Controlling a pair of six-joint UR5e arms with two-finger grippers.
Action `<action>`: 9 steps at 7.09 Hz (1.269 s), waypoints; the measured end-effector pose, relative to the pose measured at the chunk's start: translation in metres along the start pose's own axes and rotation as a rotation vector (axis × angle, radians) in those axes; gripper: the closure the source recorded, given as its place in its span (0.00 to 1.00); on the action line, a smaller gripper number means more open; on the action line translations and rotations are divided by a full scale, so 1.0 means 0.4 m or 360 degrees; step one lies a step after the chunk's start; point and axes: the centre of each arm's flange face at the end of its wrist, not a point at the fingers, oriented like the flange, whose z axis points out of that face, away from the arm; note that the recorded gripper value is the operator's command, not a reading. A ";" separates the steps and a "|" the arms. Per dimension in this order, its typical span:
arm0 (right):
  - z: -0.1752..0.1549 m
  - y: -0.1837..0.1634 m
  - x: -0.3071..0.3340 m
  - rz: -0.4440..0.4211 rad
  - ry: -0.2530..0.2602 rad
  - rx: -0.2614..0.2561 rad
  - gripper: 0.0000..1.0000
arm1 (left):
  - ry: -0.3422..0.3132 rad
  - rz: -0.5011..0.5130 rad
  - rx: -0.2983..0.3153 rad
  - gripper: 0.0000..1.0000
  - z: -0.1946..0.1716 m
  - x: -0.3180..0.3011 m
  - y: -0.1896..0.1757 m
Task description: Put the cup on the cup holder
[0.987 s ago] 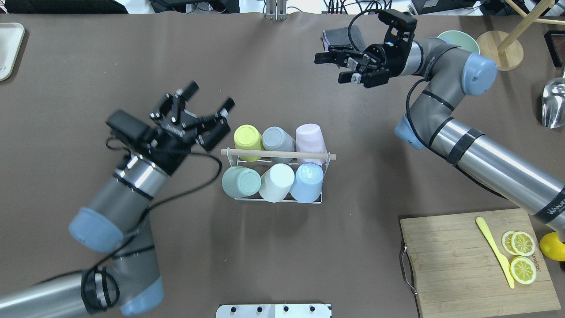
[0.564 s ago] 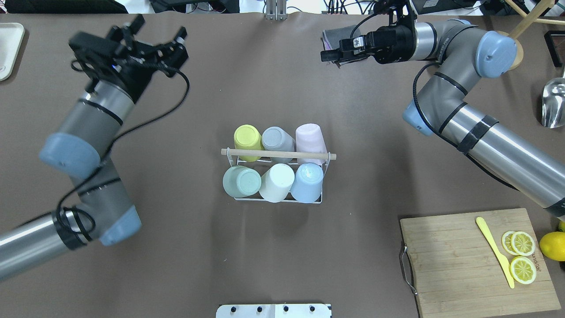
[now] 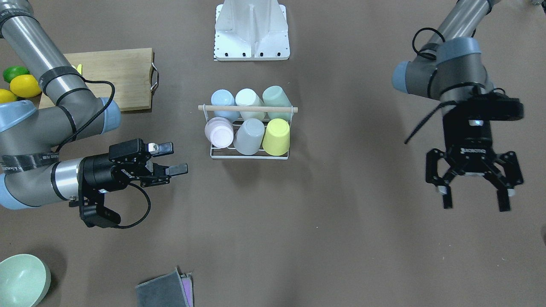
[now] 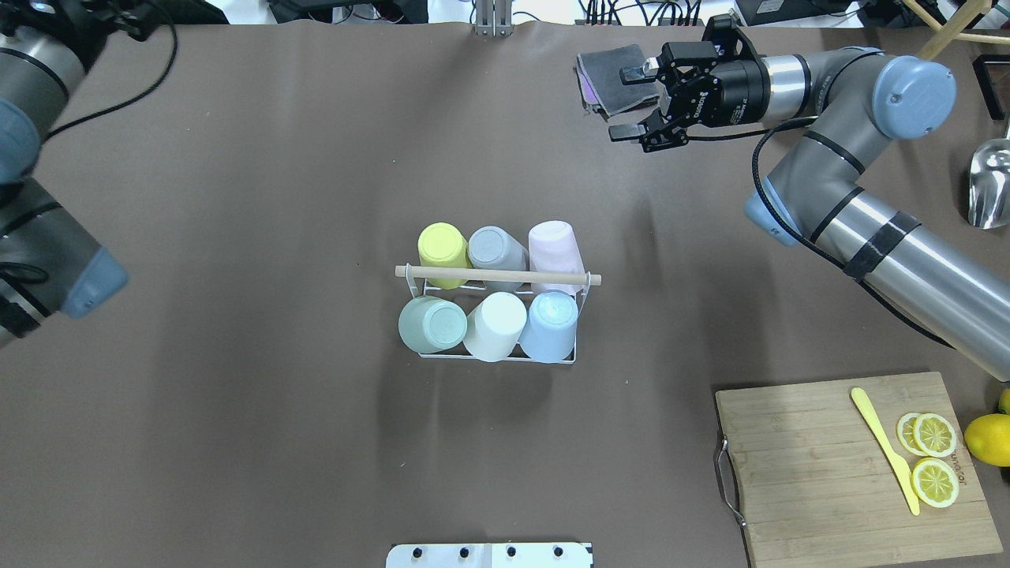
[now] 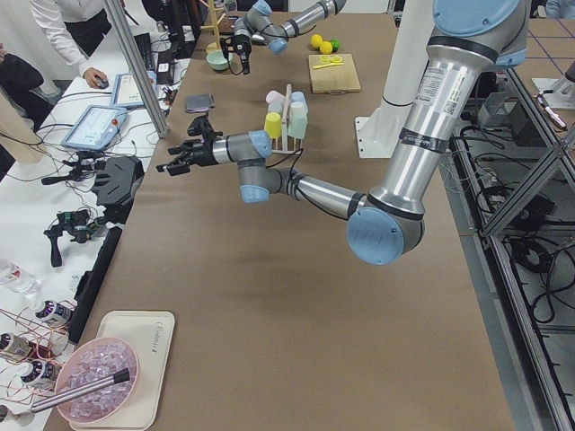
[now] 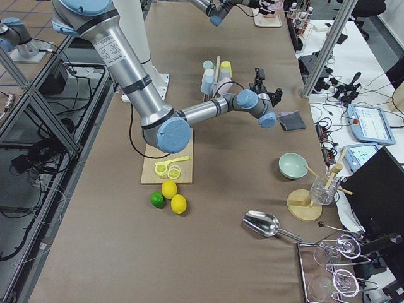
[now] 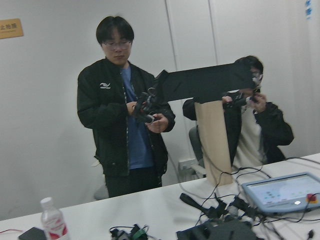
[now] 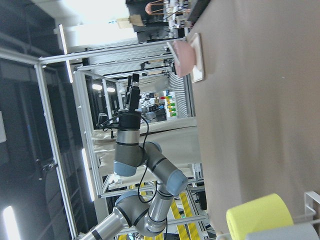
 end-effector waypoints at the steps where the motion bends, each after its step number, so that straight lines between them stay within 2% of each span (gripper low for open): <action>1: -0.016 0.010 0.001 0.0313 0.0165 -0.0015 0.01 | -0.0087 0.0045 -0.0208 0.02 0.044 -0.108 0.026; 2: -0.025 0.030 0.013 0.0559 0.0356 -0.0041 0.01 | -0.0128 0.0049 -0.0409 0.02 0.073 -0.205 0.044; 3: -0.025 0.055 0.020 0.0692 0.0538 -0.0068 0.02 | -0.0119 0.0031 -0.0584 0.02 0.091 -0.296 0.070; 5: -0.024 0.101 0.031 0.0769 0.0948 -0.0187 0.01 | -0.0029 0.0057 -0.0886 0.02 0.103 -0.495 0.130; 7: -0.062 0.136 0.062 0.0701 0.1426 -0.0377 0.01 | 0.0069 0.0148 -0.1163 0.02 0.062 -0.656 0.189; 8: -0.099 0.137 0.066 0.0545 0.1679 -0.0488 0.00 | 0.0120 0.0182 -0.1316 0.02 0.037 -0.704 0.217; 9: -0.156 0.134 0.058 0.0308 0.1915 -0.0566 0.00 | 0.0162 0.0209 -0.1500 0.02 0.009 -0.738 0.250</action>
